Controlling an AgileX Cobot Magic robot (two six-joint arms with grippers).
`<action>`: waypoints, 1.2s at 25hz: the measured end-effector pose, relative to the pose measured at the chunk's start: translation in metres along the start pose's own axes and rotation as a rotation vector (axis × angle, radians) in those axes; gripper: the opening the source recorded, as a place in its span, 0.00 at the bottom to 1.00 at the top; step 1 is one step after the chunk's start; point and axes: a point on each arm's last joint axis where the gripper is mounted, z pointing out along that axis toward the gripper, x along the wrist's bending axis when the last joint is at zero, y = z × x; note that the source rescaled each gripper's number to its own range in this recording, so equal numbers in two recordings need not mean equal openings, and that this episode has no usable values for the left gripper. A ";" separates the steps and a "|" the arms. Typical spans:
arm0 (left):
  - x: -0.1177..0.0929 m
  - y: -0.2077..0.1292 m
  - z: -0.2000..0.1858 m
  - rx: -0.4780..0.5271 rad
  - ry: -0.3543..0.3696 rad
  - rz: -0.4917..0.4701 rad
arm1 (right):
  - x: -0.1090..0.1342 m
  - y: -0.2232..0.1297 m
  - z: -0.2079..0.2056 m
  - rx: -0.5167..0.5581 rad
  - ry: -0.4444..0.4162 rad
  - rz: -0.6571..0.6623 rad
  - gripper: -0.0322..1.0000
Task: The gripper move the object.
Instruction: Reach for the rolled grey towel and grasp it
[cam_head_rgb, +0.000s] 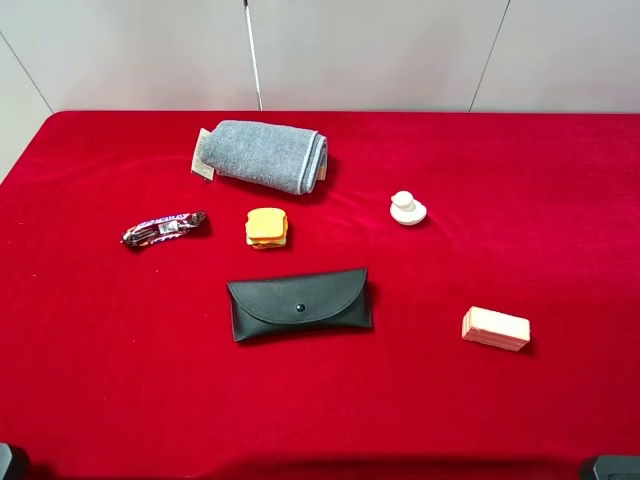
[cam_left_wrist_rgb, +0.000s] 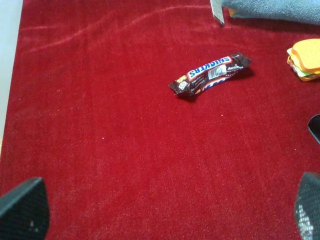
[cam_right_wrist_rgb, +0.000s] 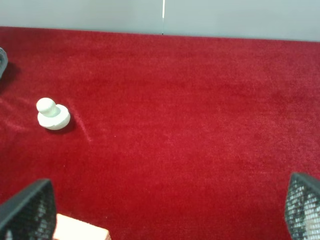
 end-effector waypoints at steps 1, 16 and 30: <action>0.000 0.000 0.000 0.000 0.000 0.000 | 0.000 0.000 0.000 0.000 0.000 0.000 1.00; 0.000 0.000 0.000 0.000 0.000 0.000 | 0.000 0.000 0.000 0.000 0.000 0.000 1.00; 0.000 0.000 0.000 0.000 0.000 0.000 | 0.000 0.000 0.000 0.000 0.000 0.000 1.00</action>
